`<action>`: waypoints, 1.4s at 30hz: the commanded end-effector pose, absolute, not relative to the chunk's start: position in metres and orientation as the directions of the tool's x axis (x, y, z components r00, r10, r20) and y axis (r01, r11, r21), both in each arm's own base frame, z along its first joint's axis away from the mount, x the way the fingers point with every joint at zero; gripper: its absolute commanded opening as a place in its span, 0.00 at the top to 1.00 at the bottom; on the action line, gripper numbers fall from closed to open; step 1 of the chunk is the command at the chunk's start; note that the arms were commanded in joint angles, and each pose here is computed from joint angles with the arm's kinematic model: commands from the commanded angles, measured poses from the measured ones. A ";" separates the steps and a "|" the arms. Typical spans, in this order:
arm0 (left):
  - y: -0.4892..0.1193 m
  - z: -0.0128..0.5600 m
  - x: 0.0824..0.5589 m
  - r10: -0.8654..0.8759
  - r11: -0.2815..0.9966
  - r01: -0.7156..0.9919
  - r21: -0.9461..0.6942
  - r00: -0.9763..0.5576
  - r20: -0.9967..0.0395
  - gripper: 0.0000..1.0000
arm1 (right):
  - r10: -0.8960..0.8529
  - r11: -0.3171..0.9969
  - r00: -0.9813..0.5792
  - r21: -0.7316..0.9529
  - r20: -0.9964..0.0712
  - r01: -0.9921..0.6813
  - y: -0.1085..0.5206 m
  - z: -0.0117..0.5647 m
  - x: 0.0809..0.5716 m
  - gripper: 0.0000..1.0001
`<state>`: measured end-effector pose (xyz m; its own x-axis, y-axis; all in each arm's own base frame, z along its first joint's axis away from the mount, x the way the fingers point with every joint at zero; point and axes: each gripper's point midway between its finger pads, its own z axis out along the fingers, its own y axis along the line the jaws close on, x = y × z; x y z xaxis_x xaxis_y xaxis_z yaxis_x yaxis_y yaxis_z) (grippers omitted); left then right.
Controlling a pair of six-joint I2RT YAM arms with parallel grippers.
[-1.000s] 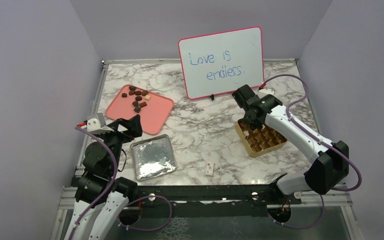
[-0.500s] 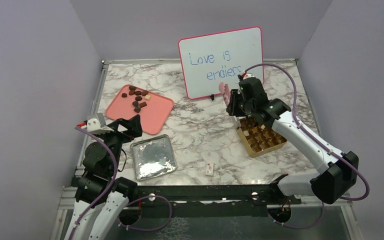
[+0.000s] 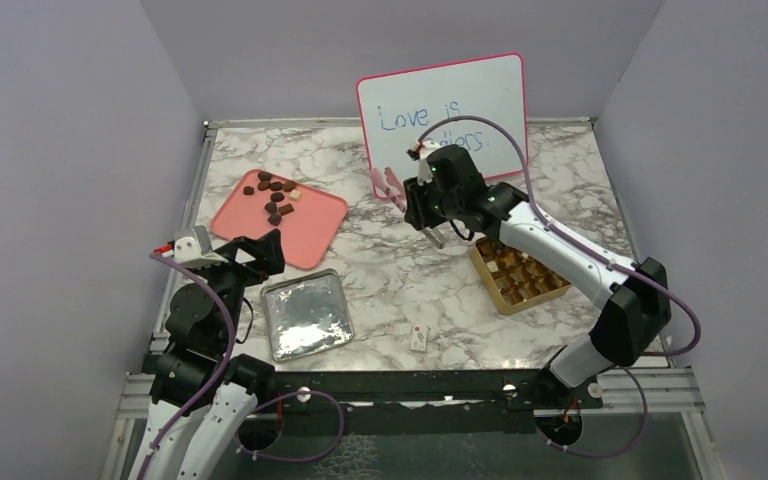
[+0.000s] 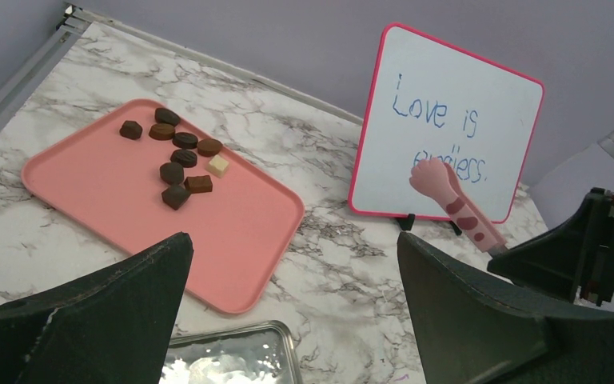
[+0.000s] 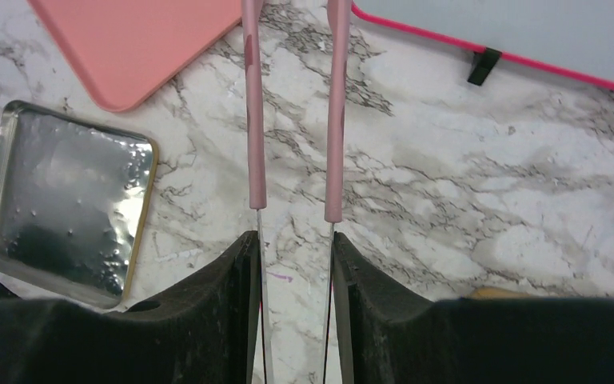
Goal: Pack the chocolate
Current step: Pick up the fake chocolate from the plate.
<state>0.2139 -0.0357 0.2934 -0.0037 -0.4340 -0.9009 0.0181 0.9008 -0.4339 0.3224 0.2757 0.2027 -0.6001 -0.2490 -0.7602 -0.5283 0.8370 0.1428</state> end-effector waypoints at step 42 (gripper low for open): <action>-0.005 0.317 0.193 -0.461 0.881 -0.068 -0.469 0.105 -0.881 0.01 | -0.613 0.570 -0.371 -0.065 -0.697 -0.819 0.523 0.080 0.348 0.56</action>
<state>0.1968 -0.0095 0.3071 0.0778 -0.4517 -0.8888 -0.0628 0.8875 -0.4565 0.3355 0.5151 0.0745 -0.4187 -0.6136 -0.6695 -0.8154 0.5785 -0.0203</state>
